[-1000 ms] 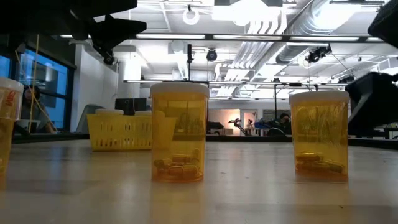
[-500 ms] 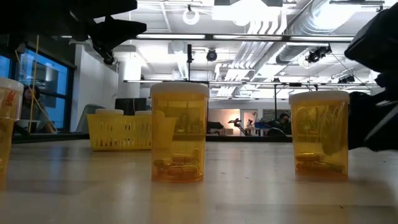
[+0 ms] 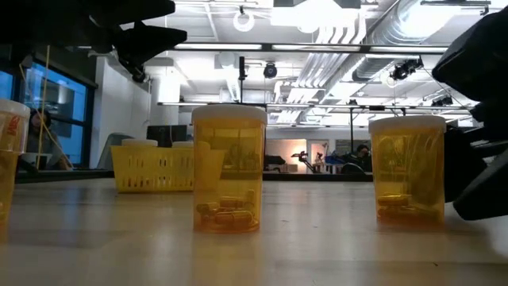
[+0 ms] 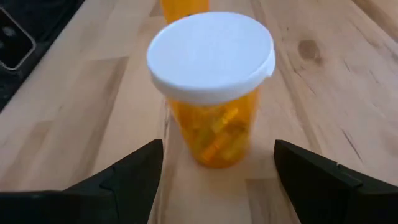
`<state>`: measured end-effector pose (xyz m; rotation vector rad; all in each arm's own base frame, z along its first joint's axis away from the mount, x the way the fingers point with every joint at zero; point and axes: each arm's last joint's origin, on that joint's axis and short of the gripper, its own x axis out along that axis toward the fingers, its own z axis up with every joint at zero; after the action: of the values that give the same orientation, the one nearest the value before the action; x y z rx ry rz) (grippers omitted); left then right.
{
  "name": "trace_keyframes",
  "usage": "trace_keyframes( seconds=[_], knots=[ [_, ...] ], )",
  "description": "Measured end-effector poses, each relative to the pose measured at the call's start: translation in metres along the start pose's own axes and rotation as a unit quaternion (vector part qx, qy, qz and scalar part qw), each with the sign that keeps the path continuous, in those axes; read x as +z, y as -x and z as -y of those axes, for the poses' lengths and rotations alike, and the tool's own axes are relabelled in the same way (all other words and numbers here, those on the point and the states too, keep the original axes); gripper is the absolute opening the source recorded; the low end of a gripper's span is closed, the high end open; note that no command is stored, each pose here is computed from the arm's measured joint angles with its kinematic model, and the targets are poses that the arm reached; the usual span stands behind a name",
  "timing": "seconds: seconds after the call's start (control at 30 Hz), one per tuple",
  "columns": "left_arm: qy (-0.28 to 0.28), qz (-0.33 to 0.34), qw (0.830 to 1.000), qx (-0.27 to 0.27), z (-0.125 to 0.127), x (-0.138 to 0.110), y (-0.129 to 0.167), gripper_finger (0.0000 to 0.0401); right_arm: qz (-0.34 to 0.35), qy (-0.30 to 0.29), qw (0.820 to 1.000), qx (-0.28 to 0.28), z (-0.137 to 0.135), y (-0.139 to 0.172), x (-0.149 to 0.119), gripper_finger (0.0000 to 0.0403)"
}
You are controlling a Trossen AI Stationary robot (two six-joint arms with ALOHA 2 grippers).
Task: Pick and place pill bottles into a basket
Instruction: Put the orange pill bottle into the yellow basket
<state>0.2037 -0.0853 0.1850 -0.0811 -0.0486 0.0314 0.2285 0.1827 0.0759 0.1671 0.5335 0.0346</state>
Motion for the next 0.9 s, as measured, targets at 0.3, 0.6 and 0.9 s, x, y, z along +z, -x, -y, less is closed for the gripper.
trace_keyframes(
  seconds=[0.3,0.6,0.9],
  knots=[
    [0.0,0.0,1.0,0.0,0.0,0.0,0.0,0.0294,0.002,0.005,1.0,0.002,0.003,-0.005,0.005,0.0298],
    [0.0,0.0,1.0,0.0,0.0,0.0,0.0,0.0294,0.007,-0.005,1.0,0.001,0.009,-0.009,0.01,0.0298],
    [0.0,-0.001,1.0,-0.001,0.0,0.0,0.0,0.0294,0.013,-0.011,1.0,-0.009,0.011,-0.01,0.012,0.0272]
  ],
)
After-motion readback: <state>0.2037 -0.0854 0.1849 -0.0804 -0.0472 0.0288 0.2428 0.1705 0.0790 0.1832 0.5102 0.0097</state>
